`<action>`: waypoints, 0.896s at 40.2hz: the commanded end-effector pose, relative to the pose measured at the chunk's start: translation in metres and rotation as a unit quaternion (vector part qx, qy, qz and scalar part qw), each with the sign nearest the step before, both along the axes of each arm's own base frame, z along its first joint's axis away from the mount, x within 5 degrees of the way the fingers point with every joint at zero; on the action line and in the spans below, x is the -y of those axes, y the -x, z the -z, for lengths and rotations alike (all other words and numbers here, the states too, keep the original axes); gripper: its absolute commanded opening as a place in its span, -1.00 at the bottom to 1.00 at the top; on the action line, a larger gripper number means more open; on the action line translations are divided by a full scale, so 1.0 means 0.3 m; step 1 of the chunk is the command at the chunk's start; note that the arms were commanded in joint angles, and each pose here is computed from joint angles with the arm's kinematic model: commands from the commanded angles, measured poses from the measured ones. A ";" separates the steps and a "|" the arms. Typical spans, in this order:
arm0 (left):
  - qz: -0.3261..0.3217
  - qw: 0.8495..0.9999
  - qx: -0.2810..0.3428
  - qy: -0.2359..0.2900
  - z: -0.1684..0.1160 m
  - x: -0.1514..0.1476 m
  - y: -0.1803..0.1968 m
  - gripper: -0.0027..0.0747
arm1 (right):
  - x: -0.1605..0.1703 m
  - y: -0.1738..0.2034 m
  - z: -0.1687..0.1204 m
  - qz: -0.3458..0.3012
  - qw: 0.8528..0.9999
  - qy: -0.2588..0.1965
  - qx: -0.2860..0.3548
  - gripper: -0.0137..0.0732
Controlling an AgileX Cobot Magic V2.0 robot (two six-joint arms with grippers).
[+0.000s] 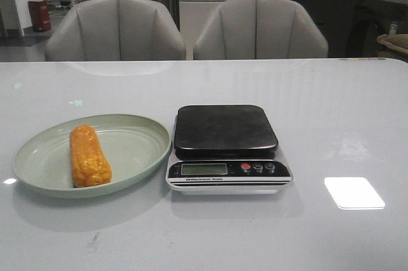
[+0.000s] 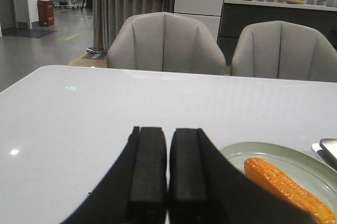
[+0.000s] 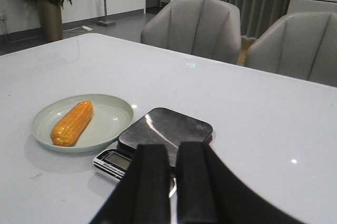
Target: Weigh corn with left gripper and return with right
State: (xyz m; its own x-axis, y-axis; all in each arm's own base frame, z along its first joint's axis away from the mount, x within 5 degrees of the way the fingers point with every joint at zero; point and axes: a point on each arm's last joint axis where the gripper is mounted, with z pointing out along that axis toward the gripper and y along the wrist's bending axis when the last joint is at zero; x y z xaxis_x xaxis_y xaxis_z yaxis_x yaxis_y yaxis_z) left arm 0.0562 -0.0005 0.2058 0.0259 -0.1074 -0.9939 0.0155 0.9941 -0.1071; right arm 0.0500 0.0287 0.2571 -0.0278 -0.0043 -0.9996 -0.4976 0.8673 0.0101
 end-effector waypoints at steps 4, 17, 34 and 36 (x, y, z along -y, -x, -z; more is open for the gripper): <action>0.003 0.999 0.052 0.001 -0.029 0.002 0.008 -0.62 | 0.025 -0.020 -0.016 0.080 0.995 -0.017 0.048 -0.20; 0.003 0.999 0.052 0.001 -0.029 0.002 0.008 -0.62 | 0.077 -0.049 0.092 0.216 0.974 -0.015 0.065 -0.20; 0.003 0.999 0.051 0.001 -0.028 0.002 0.007 -0.62 | 0.087 -0.013 0.144 0.232 0.967 -0.025 0.104 -0.20; 0.003 0.999 0.051 0.001 -0.028 0.002 0.007 -0.62 | 0.087 -0.013 0.144 0.232 0.967 -0.025 0.104 -0.20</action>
State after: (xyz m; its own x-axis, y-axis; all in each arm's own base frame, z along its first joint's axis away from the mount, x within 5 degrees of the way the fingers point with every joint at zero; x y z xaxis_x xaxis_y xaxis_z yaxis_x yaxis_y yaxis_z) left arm 0.0562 -0.0005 0.2060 0.0279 -0.1075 -0.9938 0.0159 0.9941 -0.1070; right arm 0.0564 0.0031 0.2066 0.0934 0.0152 -0.9955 -0.0552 0.9984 0.0101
